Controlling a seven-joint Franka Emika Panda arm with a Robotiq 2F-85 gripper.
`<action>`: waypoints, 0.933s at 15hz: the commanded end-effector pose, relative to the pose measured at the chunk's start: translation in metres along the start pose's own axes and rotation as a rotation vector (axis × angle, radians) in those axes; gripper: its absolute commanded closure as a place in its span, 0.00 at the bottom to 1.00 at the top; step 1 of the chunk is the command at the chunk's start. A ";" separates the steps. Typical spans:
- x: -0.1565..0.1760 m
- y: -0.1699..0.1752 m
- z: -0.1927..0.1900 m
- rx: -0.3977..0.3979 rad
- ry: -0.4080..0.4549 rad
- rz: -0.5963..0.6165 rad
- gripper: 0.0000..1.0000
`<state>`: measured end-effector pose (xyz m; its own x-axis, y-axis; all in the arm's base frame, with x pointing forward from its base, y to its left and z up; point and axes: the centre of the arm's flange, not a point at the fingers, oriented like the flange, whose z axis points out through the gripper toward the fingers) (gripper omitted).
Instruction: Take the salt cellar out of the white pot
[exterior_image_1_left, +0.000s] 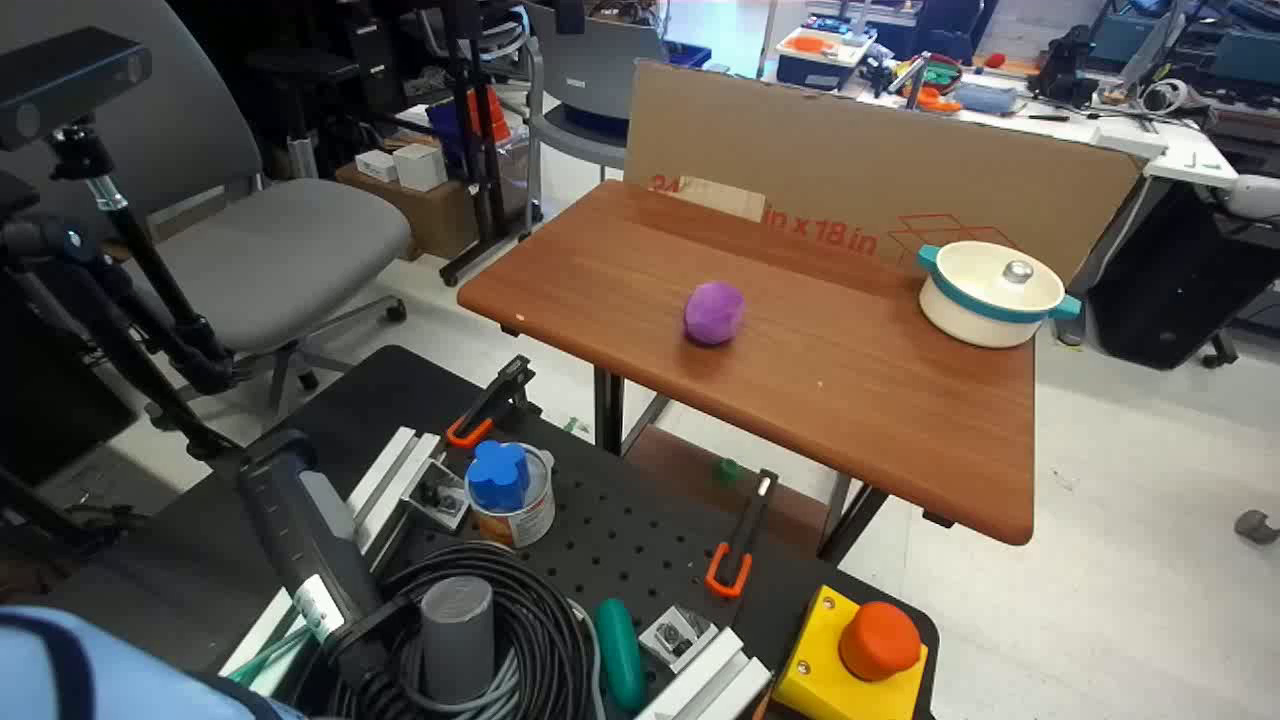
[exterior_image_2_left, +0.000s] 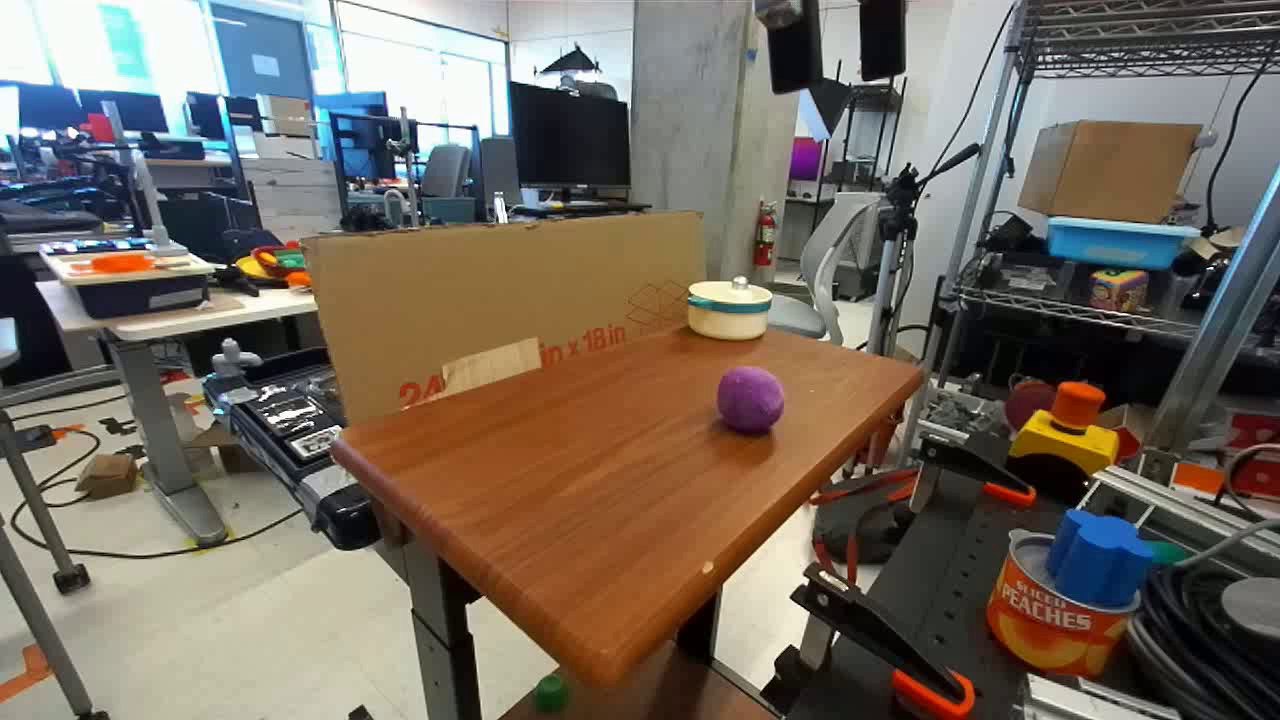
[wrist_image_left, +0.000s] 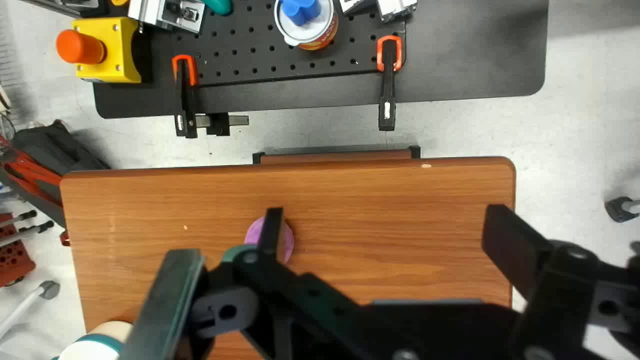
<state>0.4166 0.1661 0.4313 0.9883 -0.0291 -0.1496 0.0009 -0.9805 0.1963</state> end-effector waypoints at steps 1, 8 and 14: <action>0.000 0.000 0.000 0.000 0.001 0.000 0.00; 0.042 0.056 -0.022 0.017 0.055 0.020 0.00; 0.118 0.187 -0.026 0.107 0.138 0.114 0.00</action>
<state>0.4918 0.0327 0.4760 0.9948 -0.1002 -0.0166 -0.0971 -0.9862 0.1337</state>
